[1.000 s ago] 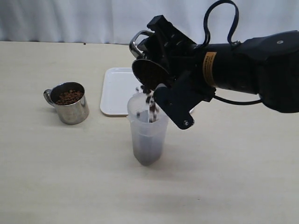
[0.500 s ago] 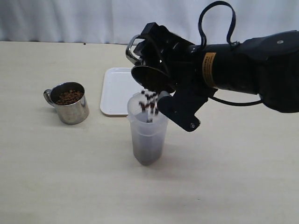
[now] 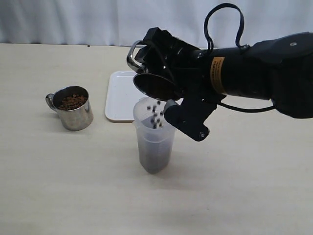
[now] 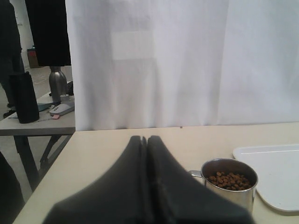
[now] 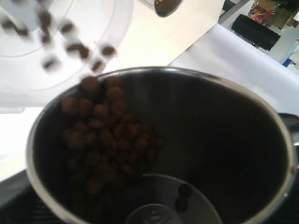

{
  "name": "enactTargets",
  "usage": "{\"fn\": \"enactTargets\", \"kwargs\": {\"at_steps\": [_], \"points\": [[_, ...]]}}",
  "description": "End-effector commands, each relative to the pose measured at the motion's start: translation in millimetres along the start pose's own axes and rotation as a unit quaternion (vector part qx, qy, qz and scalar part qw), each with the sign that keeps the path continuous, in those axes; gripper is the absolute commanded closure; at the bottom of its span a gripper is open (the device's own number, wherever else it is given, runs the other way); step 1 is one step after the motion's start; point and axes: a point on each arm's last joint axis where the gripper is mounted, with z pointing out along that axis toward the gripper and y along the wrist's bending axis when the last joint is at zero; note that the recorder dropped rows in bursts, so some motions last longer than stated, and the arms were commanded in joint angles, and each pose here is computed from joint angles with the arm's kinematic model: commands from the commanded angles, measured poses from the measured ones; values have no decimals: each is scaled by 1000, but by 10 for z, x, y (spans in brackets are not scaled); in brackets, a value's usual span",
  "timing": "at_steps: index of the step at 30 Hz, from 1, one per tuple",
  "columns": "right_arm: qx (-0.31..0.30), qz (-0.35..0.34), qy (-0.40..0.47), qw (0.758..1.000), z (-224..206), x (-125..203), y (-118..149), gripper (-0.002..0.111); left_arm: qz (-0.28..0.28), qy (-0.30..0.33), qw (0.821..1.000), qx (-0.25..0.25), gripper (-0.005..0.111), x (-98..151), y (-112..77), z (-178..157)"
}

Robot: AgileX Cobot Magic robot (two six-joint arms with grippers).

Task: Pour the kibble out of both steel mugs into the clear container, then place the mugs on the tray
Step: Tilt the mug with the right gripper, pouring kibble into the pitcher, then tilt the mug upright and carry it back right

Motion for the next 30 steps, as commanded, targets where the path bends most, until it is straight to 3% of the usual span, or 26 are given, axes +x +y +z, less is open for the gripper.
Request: {"fn": "enactTargets", "kwargs": {"at_steps": [1,12,30], "points": [[12,-26,0,1000,-44,13,-56,103,0,-7,1000,2,107,-7,-2,-1],[14,-113,13,993,-49,-148,-183,103,0,-7,1000,2,107,-7,-2,-1],[1,-151,32,988,-50,-116,-162,103,0,-7,1000,2,107,-7,-2,-1]]}}
